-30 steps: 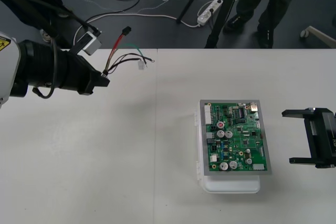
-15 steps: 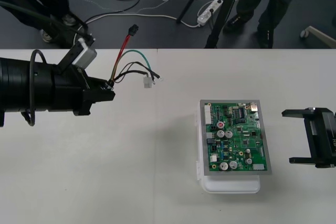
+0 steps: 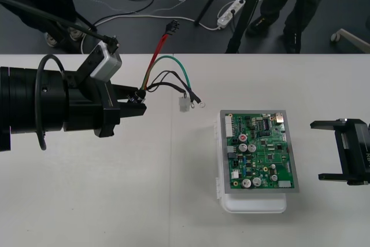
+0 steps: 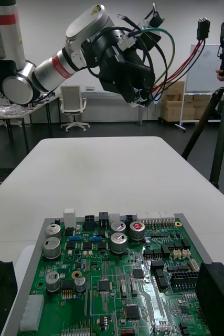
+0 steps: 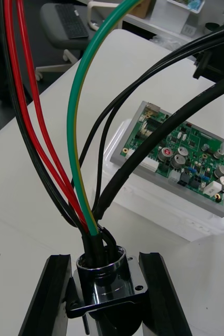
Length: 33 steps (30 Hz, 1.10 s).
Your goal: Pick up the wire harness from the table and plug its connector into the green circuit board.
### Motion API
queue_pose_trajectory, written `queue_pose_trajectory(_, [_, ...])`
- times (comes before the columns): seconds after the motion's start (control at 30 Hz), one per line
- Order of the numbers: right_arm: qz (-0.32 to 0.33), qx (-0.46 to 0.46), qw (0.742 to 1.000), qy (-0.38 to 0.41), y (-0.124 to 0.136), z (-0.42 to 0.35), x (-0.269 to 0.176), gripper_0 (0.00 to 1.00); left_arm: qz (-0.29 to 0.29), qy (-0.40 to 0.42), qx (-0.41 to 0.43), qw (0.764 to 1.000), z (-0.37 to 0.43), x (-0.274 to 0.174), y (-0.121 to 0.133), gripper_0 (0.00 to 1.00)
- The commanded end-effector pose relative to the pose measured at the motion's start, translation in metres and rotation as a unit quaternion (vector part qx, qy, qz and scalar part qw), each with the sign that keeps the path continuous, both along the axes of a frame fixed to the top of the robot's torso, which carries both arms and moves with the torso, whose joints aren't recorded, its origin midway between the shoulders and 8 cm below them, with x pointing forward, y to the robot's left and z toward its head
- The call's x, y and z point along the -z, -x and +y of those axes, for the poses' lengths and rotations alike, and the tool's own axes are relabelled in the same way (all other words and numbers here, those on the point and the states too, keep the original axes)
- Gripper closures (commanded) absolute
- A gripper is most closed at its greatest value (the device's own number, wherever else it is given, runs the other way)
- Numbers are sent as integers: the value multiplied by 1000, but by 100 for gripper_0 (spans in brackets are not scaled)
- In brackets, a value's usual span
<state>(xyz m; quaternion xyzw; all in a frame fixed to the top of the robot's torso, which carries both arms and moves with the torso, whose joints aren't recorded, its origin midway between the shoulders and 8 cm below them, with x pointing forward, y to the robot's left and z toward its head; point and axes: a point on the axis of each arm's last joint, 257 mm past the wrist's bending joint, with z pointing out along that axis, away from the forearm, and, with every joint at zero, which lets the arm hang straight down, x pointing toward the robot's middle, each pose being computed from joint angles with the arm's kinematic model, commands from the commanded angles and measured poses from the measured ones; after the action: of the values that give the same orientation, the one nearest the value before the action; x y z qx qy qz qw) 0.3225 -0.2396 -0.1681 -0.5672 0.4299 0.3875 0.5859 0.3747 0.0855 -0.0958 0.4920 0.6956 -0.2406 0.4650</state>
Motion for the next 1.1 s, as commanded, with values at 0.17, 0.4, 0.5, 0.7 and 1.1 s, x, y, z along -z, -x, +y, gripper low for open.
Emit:
queue_pose_trajectory(0.17, [-2, -17, 1000, -7, 1, 8, -7, 0, -120, -42, 80, 989, -19, -5, 15, 100])
queue_pose_trajectory(0.4, [-1, -17, 1000, -7, 1, 8, -7, 0, -183, -99, 114, 971, -26, 3, 9, 100])
queue_pose_trajectory(0.5, [0, -17, 1000, -7, 1, 8, -7, 0, -200, -119, 117, 965, -27, 4, 4, 100])
queue_pose_trajectory(0.7, [2, -19, 1000, -9, 2, 9, -9, 0, -220, -161, 120, 954, -34, 10, -7, 100])
queue_pose_trajectory(1.1, [11, -19, 1000, -17, 2, 11, -13, 0, -265, -174, 100, 943, -56, 3, -25, 100])
